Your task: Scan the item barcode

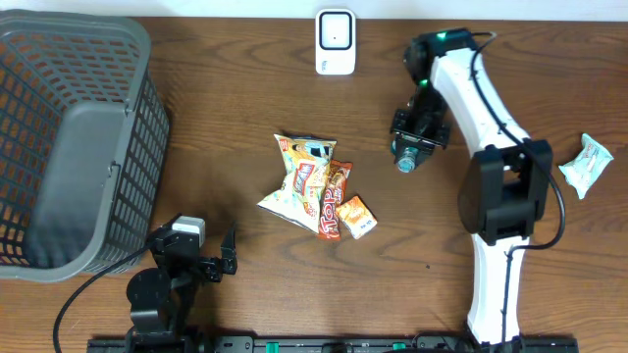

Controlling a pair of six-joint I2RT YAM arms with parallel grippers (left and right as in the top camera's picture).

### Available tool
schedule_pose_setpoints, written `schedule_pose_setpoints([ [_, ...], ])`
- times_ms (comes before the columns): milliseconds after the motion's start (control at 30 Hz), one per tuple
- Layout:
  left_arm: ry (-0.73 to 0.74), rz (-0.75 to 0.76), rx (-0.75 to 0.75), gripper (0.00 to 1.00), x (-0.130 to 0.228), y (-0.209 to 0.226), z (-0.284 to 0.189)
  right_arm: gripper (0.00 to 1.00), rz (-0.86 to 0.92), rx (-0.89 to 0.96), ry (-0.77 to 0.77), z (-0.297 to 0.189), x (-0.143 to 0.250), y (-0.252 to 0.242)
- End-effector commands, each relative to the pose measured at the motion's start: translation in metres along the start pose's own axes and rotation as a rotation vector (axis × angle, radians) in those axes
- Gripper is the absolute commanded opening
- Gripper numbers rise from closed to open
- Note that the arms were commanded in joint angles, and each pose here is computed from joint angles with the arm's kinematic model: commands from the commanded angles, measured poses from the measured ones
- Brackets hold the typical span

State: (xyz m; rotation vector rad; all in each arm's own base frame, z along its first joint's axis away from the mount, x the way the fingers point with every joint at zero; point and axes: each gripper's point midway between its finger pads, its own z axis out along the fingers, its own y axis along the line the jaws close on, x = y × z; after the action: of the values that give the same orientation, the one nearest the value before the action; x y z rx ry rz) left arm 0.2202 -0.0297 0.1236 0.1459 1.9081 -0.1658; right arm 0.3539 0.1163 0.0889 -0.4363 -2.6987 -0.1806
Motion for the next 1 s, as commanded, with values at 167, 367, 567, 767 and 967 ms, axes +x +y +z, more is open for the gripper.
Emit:
schedule_pose_setpoints([
  [167, 0.035, -0.018, -0.005, 0.98, 0.012, 0.001, 0.002, 0.20, -0.136, -0.248, -0.049, -0.052, 0.021, 0.021],
  [367, 0.035, -0.018, -0.005, 0.98, 0.012, 0.001, 0.002, 0.27, -0.158, -0.272, -0.107, -0.072, 0.033, 0.021],
  [567, 0.035, -0.018, -0.005, 0.98, 0.012, 0.001, 0.002, 0.34, -0.172, -0.263, -0.153, -0.084, 0.040, 0.018],
  [767, 0.035, -0.018, -0.005, 0.98, 0.012, 0.001, 0.002, 0.37, -0.146, -0.147, -0.177, -0.072, 0.031, 0.001],
  [967, 0.035, -0.018, -0.005, 0.98, 0.012, 0.001, 0.002, 0.57, -0.179, -0.067, -0.247, -0.069, 0.021, 0.004],
])
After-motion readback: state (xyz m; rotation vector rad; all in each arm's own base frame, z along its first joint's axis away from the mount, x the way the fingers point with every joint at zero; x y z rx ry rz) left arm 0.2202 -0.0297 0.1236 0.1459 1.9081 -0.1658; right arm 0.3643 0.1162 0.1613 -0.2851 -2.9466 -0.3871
